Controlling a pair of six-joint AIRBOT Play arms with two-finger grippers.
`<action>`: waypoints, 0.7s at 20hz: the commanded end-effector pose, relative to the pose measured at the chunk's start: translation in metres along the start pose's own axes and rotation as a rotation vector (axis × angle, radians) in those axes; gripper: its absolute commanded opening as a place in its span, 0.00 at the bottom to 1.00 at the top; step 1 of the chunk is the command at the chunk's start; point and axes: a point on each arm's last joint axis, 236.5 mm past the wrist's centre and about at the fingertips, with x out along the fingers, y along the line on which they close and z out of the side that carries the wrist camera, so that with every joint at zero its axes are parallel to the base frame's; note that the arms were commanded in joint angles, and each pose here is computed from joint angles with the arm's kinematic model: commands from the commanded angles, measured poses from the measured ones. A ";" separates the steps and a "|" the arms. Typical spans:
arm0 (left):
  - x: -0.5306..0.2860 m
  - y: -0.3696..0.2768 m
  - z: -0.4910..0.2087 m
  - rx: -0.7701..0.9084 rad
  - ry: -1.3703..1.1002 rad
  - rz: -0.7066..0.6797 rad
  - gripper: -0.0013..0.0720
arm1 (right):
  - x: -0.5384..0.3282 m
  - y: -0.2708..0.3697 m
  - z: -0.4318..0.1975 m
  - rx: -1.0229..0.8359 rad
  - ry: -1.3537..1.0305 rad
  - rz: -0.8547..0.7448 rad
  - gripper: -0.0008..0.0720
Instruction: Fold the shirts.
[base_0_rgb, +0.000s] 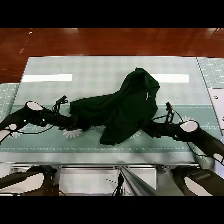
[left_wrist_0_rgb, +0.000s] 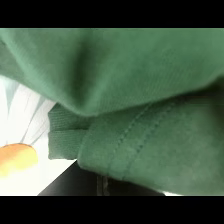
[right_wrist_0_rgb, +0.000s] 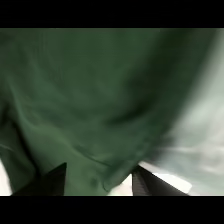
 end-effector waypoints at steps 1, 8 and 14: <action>0.000 0.001 0.002 0.002 -0.008 0.004 0.04 | 0.023 0.010 -0.007 0.036 -0.023 0.021 0.60; -0.088 -0.099 0.070 0.378 -0.314 -0.101 0.04 | -0.055 0.166 0.017 -0.401 -0.119 0.400 0.06; -0.308 -0.266 0.075 0.760 -0.893 -0.182 0.04 | -0.284 0.303 0.083 -0.709 -0.720 0.605 0.06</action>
